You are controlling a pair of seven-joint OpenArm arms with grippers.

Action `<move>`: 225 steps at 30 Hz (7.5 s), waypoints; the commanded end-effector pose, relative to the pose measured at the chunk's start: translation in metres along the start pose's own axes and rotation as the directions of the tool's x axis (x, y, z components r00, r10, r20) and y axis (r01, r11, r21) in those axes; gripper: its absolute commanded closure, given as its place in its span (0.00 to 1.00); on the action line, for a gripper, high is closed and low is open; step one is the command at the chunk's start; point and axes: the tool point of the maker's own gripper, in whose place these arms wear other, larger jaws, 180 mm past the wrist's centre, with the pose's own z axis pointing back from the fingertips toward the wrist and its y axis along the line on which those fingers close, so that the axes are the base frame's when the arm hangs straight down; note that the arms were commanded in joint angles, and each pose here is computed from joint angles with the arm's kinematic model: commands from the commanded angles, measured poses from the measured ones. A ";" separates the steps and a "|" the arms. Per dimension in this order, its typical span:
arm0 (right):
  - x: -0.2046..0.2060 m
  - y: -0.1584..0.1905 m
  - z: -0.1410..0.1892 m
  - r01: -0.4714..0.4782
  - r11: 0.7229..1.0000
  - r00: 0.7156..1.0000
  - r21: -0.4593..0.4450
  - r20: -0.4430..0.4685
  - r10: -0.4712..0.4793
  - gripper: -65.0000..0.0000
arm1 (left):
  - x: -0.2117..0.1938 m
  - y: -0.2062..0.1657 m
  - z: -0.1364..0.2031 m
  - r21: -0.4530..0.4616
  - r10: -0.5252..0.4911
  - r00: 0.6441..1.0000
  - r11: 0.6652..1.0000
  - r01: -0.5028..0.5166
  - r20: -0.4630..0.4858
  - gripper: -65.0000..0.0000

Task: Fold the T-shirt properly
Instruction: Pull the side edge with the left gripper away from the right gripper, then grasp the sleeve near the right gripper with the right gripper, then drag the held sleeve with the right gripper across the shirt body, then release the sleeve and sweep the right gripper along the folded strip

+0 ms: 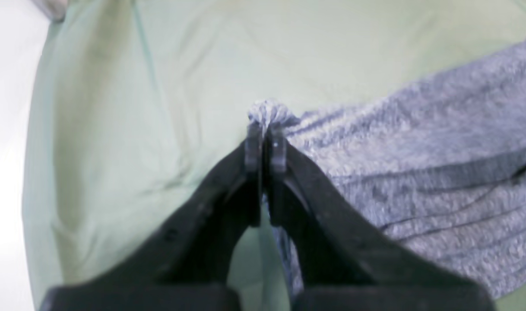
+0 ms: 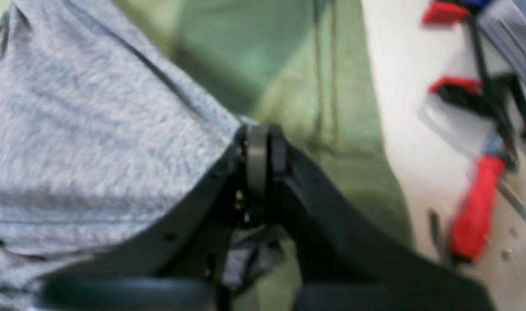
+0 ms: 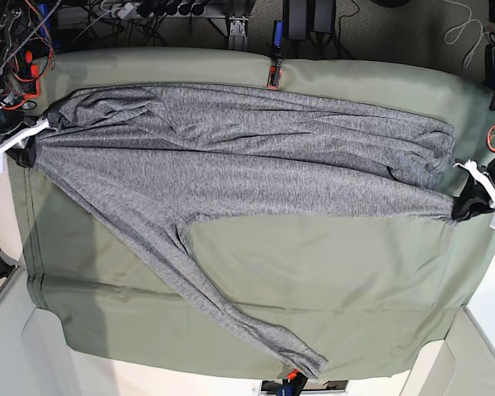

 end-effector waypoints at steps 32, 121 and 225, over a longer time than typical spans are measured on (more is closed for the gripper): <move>0.022 -0.003 0.020 0.113 0.990 0.982 0.089 0.140 -0.125 0.55 | -0.041 -0.004 0.024 0.018 0.121 0.991 0.993 -0.120 -0.060 0.51; 0.090 0.183 -0.102 0.038 0.960 0.986 0.277 0.146 -0.081 0.43 | -0.026 -0.021 0.025 -0.041 0.118 0.990 0.992 -0.122 -0.072 0.51; 0.071 0.349 -0.140 -0.030 0.866 0.999 0.499 -0.010 0.040 1.00 | -0.045 -0.034 0.026 -0.060 0.162 0.980 0.984 -0.170 -0.115 0.51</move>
